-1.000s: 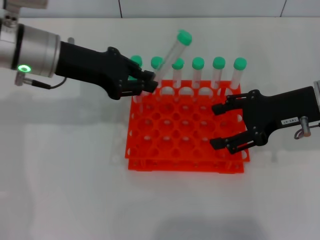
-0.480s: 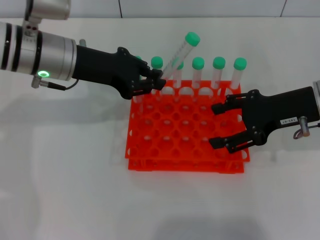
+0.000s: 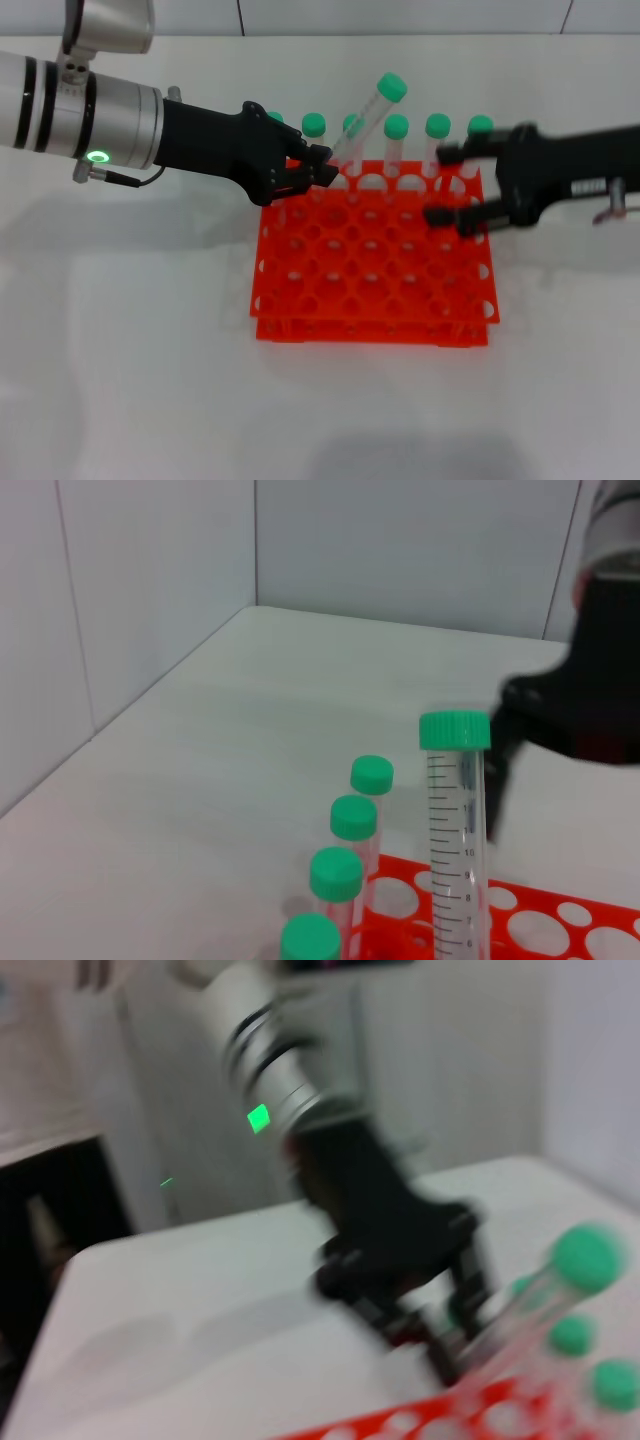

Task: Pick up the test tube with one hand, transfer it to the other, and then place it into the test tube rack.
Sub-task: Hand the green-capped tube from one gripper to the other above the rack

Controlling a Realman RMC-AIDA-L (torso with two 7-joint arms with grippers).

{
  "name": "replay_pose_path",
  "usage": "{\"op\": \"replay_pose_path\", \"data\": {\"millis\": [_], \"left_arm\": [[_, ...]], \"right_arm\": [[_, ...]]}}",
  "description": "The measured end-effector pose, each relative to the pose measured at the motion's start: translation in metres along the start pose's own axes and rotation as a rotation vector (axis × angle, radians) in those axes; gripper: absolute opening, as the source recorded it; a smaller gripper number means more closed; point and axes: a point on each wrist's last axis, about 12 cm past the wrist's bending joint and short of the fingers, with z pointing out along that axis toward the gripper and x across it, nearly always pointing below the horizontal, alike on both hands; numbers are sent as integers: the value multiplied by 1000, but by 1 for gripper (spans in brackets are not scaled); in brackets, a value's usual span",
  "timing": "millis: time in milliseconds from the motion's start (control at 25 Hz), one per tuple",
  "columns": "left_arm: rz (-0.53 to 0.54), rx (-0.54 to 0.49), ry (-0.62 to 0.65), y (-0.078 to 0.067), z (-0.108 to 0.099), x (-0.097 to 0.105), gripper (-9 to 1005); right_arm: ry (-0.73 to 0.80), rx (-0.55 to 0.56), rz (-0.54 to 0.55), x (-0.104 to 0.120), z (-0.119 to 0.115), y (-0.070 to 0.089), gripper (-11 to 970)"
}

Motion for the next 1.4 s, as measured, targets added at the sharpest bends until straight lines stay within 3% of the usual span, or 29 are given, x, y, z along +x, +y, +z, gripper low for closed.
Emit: {"op": "replay_pose_path", "data": {"millis": [360,800,1120,1400], "left_arm": [[10,1,-10,-1,2,0,169],[23,-5,-17,-1,5,-2,169],[29,-8,-19,-1,5,-3,170],[32,-7,-21,-1,6,-4,170]], "right_arm": [[-203,76,92,-9,-7,-4,777],[-432,87,189,19,15,5,772],[-565,118,180,29,31,16,768],[-574,124,195,35,37,21,765]]}}
